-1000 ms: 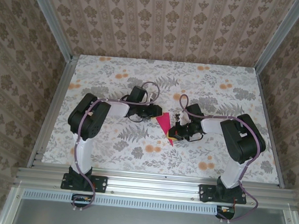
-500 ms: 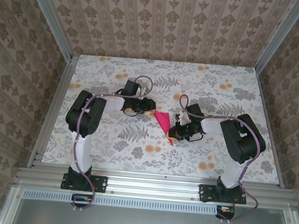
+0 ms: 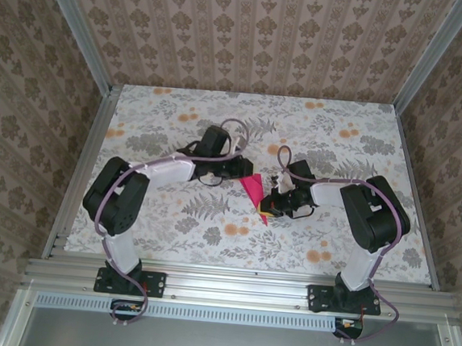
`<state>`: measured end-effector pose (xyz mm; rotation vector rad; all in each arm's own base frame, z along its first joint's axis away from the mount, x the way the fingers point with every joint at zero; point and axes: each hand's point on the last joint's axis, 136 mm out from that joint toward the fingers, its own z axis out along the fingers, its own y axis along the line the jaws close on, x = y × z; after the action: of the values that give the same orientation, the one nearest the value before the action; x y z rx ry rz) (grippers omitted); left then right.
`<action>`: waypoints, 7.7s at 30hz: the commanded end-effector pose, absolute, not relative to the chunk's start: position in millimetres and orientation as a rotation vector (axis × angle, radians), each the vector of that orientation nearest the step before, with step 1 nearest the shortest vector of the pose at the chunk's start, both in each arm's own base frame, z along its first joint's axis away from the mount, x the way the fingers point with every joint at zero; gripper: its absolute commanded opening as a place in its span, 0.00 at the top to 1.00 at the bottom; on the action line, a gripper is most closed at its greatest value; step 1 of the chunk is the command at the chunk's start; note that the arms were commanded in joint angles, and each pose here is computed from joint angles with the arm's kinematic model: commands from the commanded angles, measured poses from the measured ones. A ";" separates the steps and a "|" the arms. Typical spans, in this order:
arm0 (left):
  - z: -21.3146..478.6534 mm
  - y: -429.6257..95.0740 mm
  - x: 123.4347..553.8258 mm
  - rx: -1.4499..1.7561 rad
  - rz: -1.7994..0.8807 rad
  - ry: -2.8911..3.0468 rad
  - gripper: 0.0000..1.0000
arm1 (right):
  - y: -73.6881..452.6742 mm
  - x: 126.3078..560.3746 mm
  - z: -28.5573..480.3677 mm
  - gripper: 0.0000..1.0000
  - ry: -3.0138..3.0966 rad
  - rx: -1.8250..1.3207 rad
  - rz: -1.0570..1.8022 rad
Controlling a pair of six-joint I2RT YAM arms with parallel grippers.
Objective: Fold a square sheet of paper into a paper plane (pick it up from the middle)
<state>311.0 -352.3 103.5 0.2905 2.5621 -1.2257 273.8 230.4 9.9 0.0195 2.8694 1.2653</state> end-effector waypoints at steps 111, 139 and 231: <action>83.0 -353.6 292.6 0.093 -1.195 2.653 0.69 | 197.1 232.3 -46.5 0.98 3.118 0.154 1.011; 14.1 -319.9 357.5 -0.068 -1.075 2.719 0.71 | 196.5 229.8 -49.1 0.98 3.128 0.160 1.014; -13.2 -358.5 292.3 0.206 -0.913 2.897 0.85 | 222.4 238.6 12.4 0.94 2.988 0.094 1.272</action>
<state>304.9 -376.9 22.6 0.2179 2.7955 -1.0204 259.6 226.5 14.7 0.0999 2.9260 1.2739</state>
